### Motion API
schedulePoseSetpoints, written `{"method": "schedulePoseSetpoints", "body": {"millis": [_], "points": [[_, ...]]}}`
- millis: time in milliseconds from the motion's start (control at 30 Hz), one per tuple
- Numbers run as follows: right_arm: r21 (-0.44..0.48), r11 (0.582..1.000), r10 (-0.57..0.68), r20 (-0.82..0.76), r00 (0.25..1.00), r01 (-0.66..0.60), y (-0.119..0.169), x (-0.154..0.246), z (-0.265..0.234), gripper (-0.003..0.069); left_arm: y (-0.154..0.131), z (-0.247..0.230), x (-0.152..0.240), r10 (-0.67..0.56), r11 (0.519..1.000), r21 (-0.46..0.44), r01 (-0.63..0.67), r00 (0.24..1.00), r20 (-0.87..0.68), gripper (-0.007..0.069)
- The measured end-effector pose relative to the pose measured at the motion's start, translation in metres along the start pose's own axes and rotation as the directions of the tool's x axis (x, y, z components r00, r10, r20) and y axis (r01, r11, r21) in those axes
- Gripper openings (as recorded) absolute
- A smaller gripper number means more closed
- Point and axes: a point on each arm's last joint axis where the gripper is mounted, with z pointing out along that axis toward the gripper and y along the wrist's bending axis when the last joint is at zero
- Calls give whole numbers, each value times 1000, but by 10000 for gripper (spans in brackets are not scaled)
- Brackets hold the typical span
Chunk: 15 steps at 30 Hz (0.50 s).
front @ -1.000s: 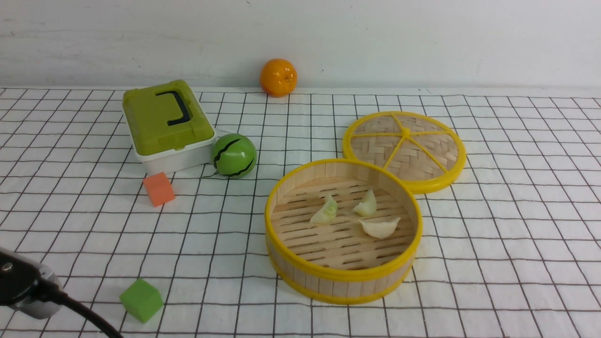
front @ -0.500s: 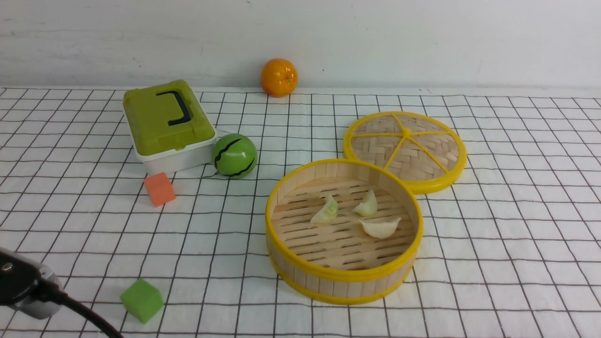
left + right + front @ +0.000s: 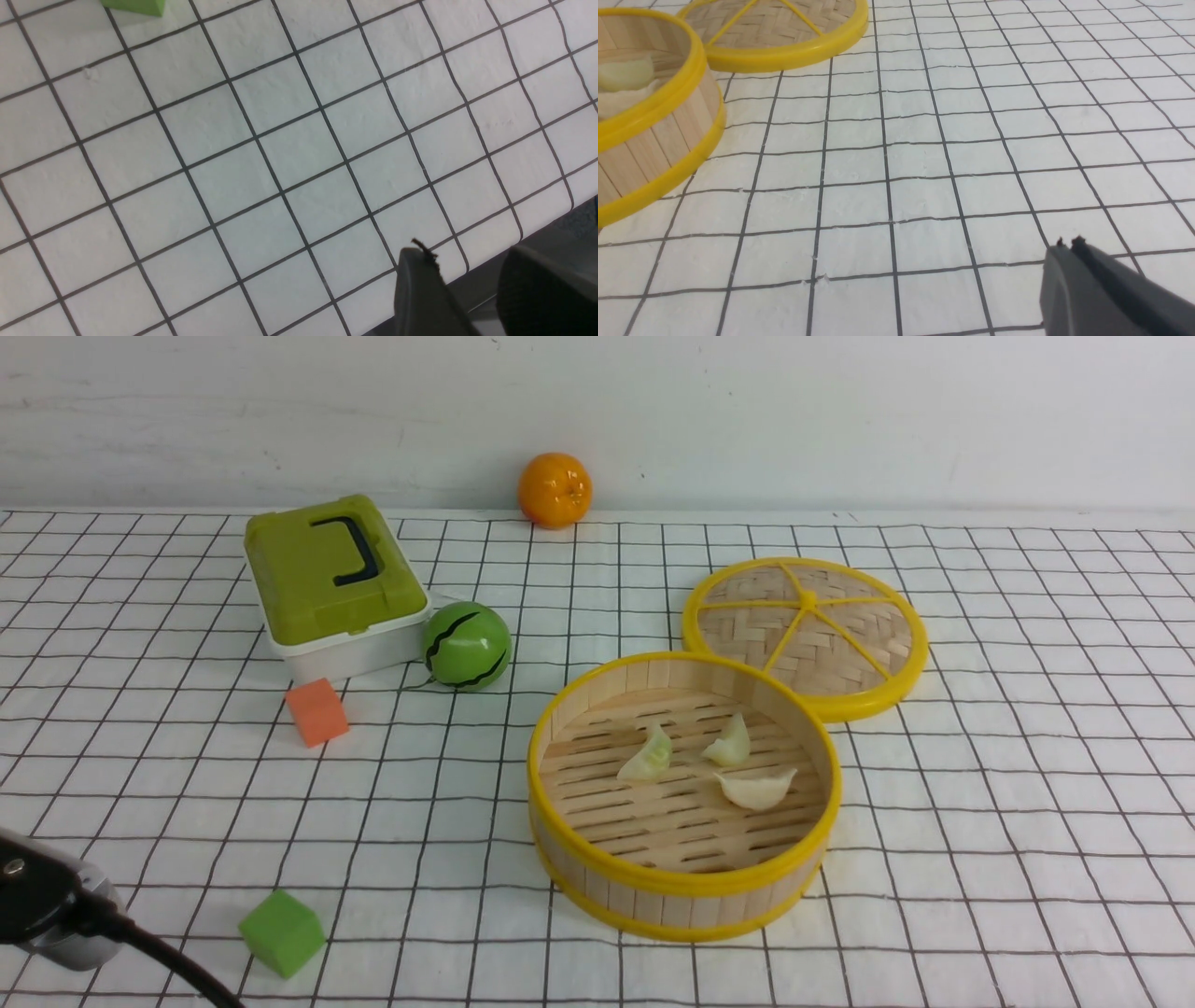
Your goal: Put the dumplings into the steamer on the table with the white tablecloth.
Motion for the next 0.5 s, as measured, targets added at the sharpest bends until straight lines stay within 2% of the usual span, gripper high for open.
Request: {"method": "schedulePoseSetpoints", "body": {"millis": [500], "points": [[0,1000,0,0,1000,0,0,0,0,-12,0,0,0,0,1000,0,0,1000,0,239]]}}
